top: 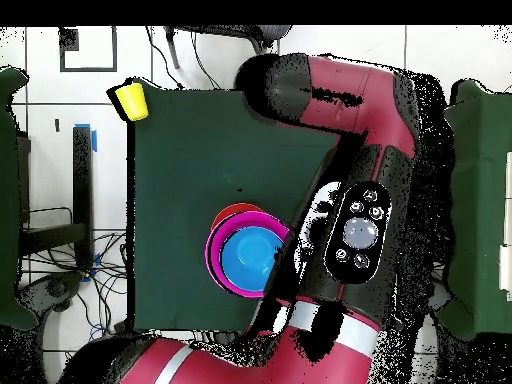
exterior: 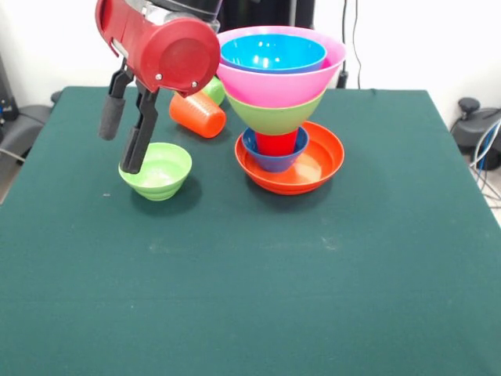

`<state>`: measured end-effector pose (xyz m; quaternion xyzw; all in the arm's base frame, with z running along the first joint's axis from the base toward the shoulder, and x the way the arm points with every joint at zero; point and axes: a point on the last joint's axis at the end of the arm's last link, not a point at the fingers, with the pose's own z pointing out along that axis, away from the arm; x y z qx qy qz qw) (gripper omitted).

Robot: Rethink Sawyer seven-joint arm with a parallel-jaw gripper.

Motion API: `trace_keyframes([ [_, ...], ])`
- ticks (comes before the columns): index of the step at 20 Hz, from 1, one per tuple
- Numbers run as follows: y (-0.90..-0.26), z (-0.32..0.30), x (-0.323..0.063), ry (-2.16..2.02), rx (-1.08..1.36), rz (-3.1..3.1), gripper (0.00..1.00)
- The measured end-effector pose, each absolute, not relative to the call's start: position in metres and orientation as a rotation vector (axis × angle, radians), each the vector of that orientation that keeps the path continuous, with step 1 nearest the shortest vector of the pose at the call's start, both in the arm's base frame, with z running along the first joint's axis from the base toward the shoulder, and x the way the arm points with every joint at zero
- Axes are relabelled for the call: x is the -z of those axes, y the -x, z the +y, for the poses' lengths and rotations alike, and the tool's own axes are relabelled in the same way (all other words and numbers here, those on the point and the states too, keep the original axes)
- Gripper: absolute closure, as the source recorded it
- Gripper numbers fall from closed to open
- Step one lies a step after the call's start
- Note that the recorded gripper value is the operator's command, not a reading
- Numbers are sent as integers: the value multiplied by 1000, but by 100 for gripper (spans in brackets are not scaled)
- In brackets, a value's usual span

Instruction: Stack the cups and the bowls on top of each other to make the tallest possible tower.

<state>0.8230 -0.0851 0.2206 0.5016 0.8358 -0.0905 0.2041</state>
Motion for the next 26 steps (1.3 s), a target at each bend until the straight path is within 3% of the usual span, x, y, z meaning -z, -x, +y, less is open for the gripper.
trace_keyframes([
  [26,-814,-83,-221,-1448,285,2379,0],
])
